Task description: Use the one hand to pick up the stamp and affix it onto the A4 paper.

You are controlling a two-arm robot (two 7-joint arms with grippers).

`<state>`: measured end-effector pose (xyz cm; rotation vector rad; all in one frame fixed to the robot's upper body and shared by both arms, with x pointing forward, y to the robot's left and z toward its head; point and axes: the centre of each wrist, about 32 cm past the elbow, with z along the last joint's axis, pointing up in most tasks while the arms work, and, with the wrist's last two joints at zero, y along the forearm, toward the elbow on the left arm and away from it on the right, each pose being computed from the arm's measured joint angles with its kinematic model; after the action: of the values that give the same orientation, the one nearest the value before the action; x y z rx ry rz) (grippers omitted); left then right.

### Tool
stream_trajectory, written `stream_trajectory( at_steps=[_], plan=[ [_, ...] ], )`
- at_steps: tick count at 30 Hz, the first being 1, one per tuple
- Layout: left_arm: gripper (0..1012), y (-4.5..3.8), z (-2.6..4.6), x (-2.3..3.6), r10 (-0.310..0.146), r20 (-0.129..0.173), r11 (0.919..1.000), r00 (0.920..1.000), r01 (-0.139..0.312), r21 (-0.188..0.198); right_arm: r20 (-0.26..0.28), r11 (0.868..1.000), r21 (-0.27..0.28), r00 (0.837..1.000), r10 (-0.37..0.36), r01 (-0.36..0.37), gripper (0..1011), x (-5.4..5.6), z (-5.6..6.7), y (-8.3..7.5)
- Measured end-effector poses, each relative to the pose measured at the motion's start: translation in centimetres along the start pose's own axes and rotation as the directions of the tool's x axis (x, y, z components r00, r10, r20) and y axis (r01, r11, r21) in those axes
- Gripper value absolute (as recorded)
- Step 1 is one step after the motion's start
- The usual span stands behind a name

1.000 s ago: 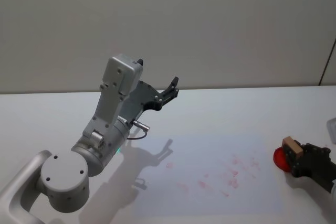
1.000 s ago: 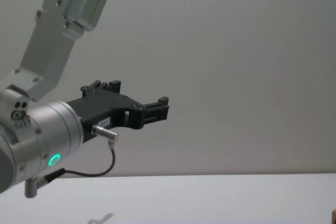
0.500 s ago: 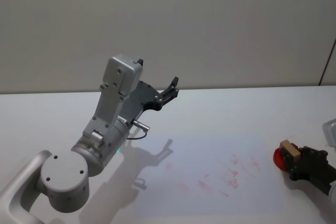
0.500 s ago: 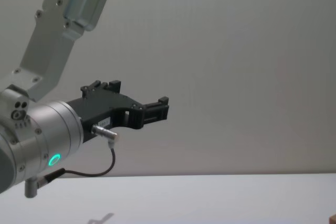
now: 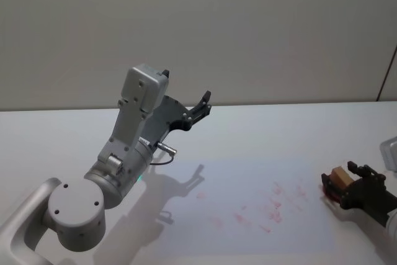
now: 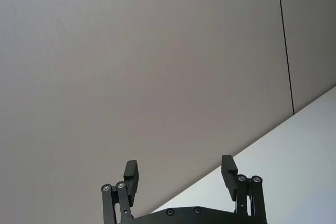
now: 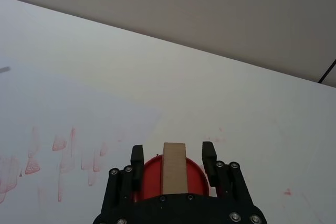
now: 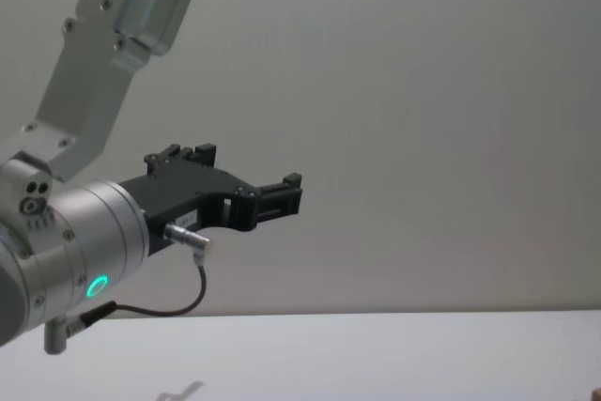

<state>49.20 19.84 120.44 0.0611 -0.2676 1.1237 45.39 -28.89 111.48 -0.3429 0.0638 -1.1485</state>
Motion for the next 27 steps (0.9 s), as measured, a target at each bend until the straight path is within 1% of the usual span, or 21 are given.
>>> stream_trajectory(
  at_steps=[1, 3, 4, 7, 9, 12, 13, 27],
  plan=[
    [1001, 0.0, 0.0, 0.0, 0.0, 0.0, 1.0, 1.0, 0.0, 0.0, -0.001, 1.0, 0.002, 1.0, -0.002, 0.002, 683, 0.0, 0.1, 0.1],
    [1001, 0.0, 0.0, 0.0, 0.0, 0.0, 1.0, 1.0, 0.0, 0.0, -0.003, 1.0, 0.005, 1.0, -0.003, 0.003, 723, 0.0, 0.1, 0.1],
    [1001, 0.0, 0.0, 0.0, 0.0, 0.0, 1.0, 1.0, 0.0, 0.0, -0.005, 1.0, 0.009, 1.0, -0.005, 0.005, 762, -0.1, 0.2, 0.2],
    [1001, 0.0, 0.0, 0.0, 0.0, 0.0, 1.0, 1.0, 0.0, 0.0, -0.01, 1.0, 0.015, 1.0, -0.006, 0.006, 836, -0.1, 0.4, 0.2],
    [1001, 0.0, 0.0, 0.0, 0.0, 0.0, 1.0, 1.0, 0.0, 0.0, -0.016, 1.0, 0.023, 1.0, -0.007, 0.007, 918, -0.1, 0.7, 0.3],
    [1001, 0.0, 0.0, 0.0, 0.0, 0.0, 1.0, 1.0, 0.0, 0.0, -0.028, 0.999, 0.036, 1.0, -0.008, 0.009, 961, -0.2, 1.1, 0.3],
    [1001, 0.0, 0.0, 0.0, 0.0, 0.0, 1.0, 1.0, 0.0, 0.0, -0.031, 0.999, 0.04, 0.999, -0.008, 0.01, 1001, -0.2, 1.3, 0.3],
    [1000, 0.0, 0.0, 0.0, 0.0, 0.0, 1.0, 1.0, 0.0, 0.0, -0.083, 0.995, 0.101, 0.996, -0.019, 0.028, 1001, -0.3, 3.3, 0.2]
  ],
)
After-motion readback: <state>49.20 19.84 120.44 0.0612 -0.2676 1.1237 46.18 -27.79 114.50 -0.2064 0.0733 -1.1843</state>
